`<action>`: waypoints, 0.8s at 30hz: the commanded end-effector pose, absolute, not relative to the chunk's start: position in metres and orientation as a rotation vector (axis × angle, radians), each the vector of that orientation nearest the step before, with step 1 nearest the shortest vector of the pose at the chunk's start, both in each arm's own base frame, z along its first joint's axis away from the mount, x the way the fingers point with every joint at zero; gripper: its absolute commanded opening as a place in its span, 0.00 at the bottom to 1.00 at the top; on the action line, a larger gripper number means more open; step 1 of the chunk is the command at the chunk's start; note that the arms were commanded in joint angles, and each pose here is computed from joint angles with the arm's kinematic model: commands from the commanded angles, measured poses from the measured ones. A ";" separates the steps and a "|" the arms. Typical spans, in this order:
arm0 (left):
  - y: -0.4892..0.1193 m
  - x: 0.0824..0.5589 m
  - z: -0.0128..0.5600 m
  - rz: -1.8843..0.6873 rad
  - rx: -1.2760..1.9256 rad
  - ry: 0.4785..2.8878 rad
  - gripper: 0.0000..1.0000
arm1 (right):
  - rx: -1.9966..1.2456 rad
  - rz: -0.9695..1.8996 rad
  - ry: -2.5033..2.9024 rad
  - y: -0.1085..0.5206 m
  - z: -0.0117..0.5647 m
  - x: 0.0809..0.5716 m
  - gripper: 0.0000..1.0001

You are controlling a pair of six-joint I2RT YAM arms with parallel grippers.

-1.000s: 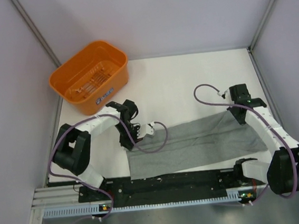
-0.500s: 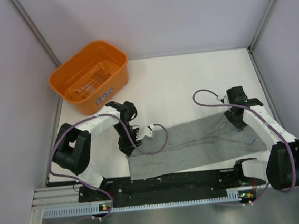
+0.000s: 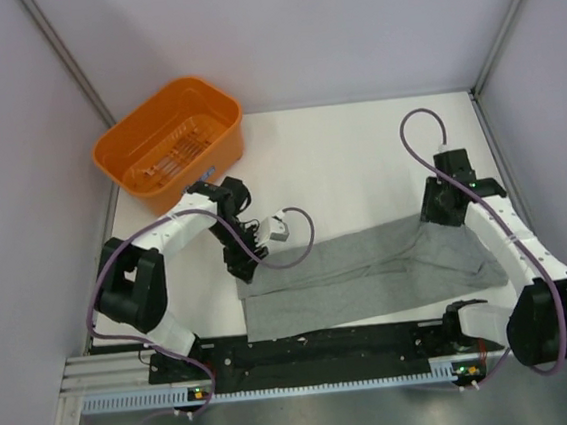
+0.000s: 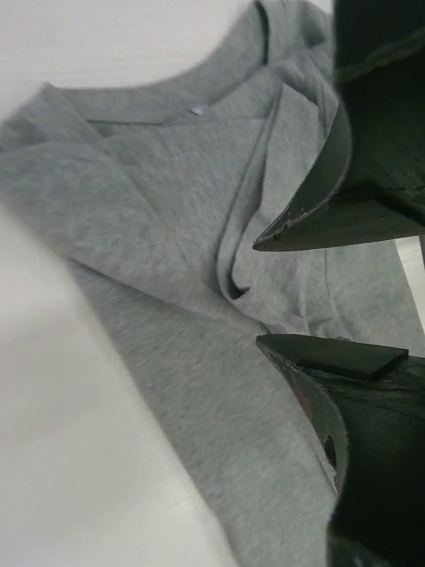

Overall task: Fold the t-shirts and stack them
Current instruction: Fold the other side of the tshirt into a rectangle

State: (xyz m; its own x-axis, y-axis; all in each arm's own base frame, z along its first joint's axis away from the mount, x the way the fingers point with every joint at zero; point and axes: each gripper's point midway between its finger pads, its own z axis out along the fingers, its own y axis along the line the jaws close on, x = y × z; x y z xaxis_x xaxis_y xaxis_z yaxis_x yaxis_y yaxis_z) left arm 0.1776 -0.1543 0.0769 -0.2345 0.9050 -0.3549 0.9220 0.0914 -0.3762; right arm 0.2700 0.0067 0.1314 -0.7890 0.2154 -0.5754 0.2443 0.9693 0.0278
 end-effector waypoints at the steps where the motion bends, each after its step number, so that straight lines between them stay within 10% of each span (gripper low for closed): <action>1: -0.161 0.213 0.076 -0.700 1.698 2.356 0.46 | 0.579 0.009 2.563 0.021 0.092 0.258 0.42; 12: -0.161 0.207 0.067 -0.739 1.718 2.361 0.46 | 0.614 -0.041 2.638 0.019 0.052 0.262 0.38; 18: -0.159 0.205 0.065 -0.735 1.722 2.362 0.45 | 0.624 -0.069 2.664 0.015 0.044 0.260 0.02; 24: -0.157 0.206 0.064 -0.703 1.702 2.372 0.45 | 0.695 0.141 2.711 0.042 0.052 0.229 0.00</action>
